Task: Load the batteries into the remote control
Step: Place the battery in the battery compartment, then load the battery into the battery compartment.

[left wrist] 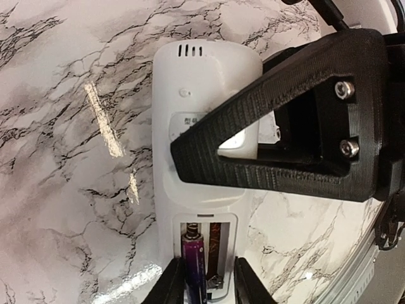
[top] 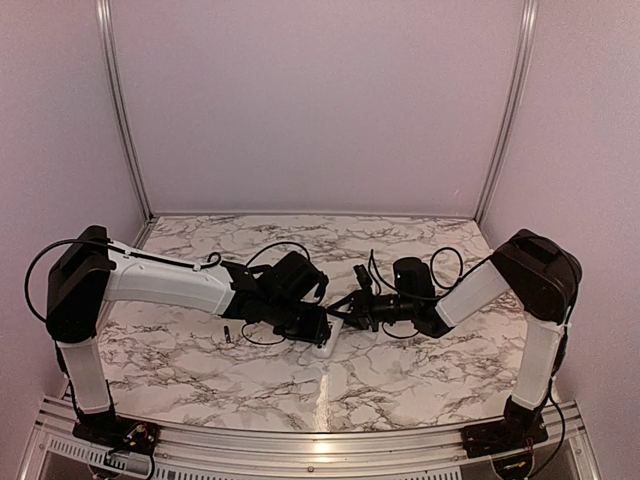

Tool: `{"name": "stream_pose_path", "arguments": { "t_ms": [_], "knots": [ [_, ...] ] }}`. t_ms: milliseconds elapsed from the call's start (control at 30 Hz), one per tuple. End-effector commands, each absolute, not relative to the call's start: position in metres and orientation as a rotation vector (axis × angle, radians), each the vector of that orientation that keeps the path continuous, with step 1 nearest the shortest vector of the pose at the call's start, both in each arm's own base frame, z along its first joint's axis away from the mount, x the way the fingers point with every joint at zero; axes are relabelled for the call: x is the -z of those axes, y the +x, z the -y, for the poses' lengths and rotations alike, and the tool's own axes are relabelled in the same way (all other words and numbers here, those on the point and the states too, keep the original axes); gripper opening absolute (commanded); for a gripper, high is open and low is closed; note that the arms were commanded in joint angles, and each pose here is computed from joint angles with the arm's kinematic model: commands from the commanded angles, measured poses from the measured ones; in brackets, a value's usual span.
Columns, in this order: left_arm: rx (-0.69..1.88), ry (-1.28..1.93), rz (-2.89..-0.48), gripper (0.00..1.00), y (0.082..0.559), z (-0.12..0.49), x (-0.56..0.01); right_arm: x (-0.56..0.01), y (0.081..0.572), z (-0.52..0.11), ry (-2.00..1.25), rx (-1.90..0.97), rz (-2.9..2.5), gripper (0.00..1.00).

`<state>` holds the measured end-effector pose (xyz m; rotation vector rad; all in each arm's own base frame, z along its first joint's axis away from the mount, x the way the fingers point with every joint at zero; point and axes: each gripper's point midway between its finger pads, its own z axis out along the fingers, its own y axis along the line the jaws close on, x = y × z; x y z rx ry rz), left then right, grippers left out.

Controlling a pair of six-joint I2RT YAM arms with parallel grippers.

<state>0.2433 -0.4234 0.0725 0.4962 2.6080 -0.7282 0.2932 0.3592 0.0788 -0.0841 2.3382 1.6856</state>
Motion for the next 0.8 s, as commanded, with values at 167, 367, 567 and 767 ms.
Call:
{"name": "stream_pose_path", "arguments": {
  "t_ms": [167, 367, 567, 767],
  "knots": [
    [0.769, 0.520, -2.543, 0.45, 0.252, 0.416, -0.089, -0.093, 0.285, -0.359, -0.148, -1.793, -2.286, 0.00],
    [0.865, 0.570, -2.450, 0.54, 0.254, 0.422, -0.117, -0.088, 0.282, -0.356, -0.140, -1.812, -2.294, 0.00],
    [0.914, 0.593, -2.391, 0.55, 0.253, 0.418, -0.126, -0.093, 0.278, -0.356, -0.149, -1.895, -2.248, 0.00],
    [0.877, 0.700, -1.929, 0.58, 0.248, 0.381, -0.201, -0.098, 0.271, -0.355, -0.200, -1.962, -2.229, 0.00]
  ]
}}
